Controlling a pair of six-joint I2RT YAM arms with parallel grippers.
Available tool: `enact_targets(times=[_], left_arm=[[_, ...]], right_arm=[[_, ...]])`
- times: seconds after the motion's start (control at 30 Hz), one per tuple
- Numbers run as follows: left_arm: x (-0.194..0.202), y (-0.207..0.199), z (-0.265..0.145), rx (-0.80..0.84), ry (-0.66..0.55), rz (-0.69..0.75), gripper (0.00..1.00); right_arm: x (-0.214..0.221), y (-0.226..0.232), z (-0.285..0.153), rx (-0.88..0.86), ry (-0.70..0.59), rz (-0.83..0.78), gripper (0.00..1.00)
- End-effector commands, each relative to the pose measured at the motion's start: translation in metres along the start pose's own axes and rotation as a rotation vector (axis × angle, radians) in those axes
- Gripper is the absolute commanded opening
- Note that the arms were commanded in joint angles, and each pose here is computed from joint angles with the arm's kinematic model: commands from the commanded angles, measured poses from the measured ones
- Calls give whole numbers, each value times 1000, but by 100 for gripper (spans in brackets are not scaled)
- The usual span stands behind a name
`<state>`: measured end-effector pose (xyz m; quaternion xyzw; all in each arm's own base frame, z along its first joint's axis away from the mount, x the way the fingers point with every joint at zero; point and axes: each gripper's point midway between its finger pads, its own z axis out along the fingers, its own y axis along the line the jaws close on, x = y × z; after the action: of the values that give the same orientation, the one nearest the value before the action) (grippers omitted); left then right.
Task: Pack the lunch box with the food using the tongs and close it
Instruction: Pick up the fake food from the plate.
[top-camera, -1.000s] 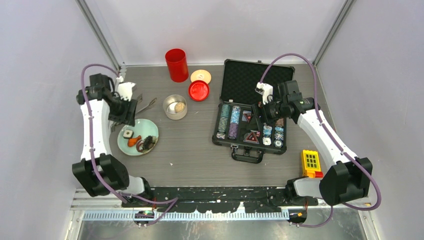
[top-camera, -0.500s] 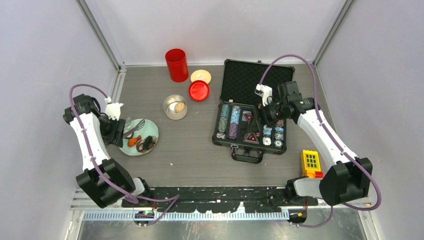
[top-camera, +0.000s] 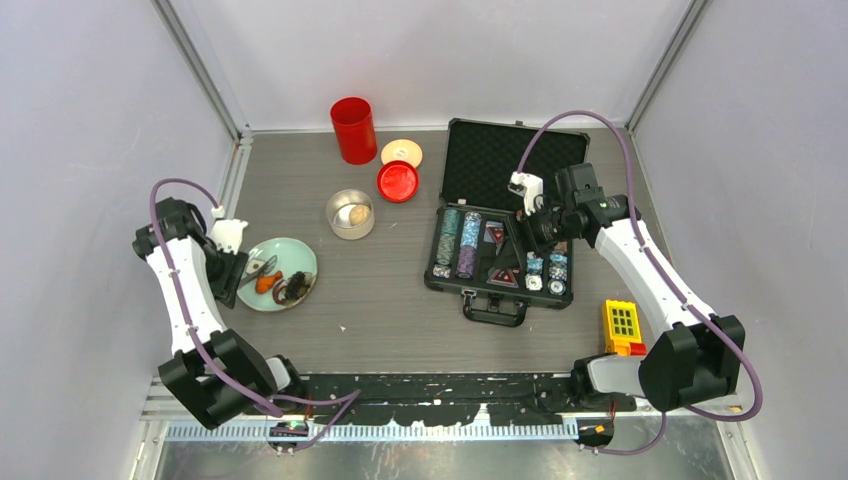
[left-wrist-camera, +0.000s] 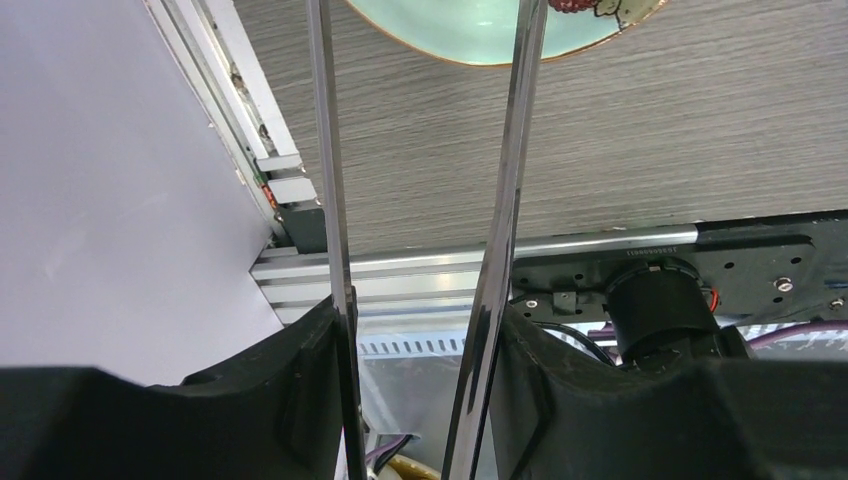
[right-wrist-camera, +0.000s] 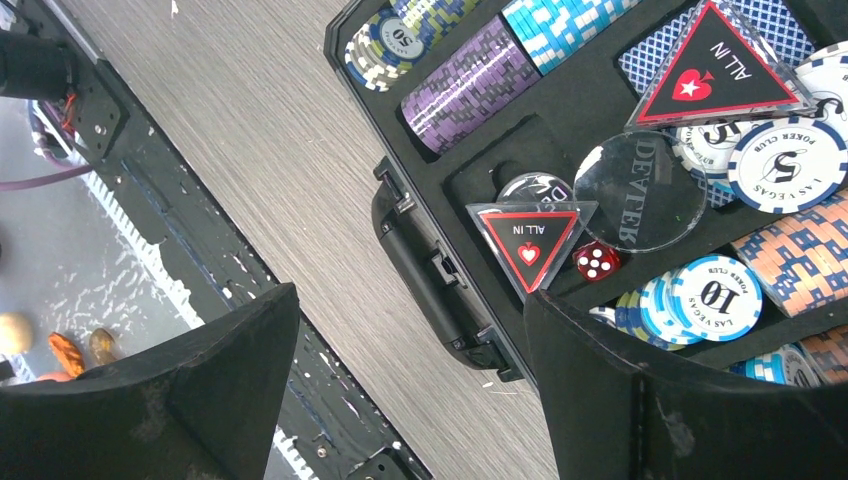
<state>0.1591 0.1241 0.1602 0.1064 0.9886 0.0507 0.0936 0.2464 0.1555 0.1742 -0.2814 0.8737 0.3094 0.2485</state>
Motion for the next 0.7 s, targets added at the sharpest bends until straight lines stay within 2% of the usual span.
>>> enact_targets(times=[0.0,0.67], left_arm=[[-6,14,4,-41,-4,-15,49],[-14,29,25,-47,41,-52,48]], right_arm=[[-10,6,-10,-5,-43,-54,87],[-9,3,-8,5,-31,-48,87]])
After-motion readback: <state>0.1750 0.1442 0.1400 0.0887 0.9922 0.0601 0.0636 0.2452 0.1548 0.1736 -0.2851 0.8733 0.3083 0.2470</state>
